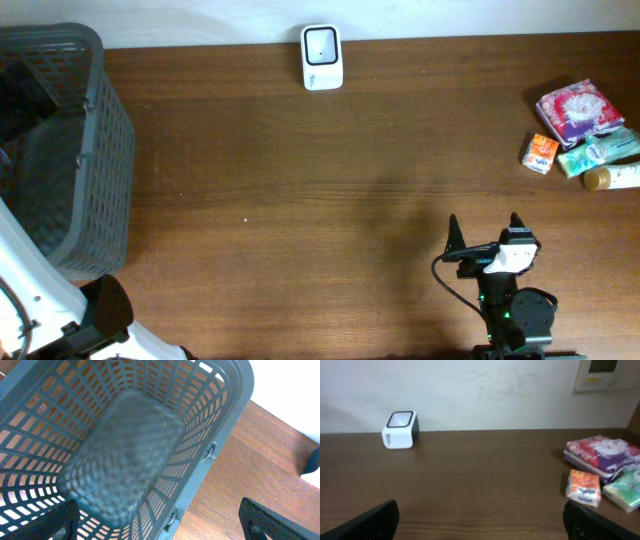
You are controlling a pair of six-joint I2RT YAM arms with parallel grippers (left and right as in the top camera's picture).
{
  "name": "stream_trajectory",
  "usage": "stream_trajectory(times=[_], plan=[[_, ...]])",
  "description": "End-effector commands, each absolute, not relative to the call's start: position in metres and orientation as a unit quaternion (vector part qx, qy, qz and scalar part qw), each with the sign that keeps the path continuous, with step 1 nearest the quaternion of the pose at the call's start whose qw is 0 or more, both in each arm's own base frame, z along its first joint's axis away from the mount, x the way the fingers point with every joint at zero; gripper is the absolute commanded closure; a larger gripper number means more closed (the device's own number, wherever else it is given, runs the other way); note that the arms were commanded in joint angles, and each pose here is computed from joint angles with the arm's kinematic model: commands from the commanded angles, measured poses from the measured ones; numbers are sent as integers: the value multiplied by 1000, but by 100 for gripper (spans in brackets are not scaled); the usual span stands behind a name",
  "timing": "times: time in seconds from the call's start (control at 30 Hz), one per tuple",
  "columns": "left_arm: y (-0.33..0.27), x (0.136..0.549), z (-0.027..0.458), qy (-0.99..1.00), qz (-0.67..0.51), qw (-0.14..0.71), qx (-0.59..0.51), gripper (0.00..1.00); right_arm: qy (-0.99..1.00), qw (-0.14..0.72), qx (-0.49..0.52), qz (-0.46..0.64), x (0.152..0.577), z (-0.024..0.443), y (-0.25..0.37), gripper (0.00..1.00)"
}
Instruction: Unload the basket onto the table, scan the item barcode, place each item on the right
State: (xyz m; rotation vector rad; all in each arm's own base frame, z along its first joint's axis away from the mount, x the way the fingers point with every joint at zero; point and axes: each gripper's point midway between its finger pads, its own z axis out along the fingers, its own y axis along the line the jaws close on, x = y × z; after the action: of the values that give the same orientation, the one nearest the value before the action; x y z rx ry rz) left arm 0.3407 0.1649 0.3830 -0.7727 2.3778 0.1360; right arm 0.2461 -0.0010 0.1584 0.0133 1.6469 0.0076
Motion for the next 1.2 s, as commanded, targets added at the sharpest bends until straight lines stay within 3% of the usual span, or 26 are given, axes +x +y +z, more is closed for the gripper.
stream_trajectory(times=[0.0, 1.17], plan=[[165, 341, 382, 901, 49, 312, -296, 1, 732, 681, -22, -4, 246, 157, 5, 2], [165, 341, 382, 901, 49, 312, -296, 1, 734, 679, -22, -10, 246, 156, 3, 2]])
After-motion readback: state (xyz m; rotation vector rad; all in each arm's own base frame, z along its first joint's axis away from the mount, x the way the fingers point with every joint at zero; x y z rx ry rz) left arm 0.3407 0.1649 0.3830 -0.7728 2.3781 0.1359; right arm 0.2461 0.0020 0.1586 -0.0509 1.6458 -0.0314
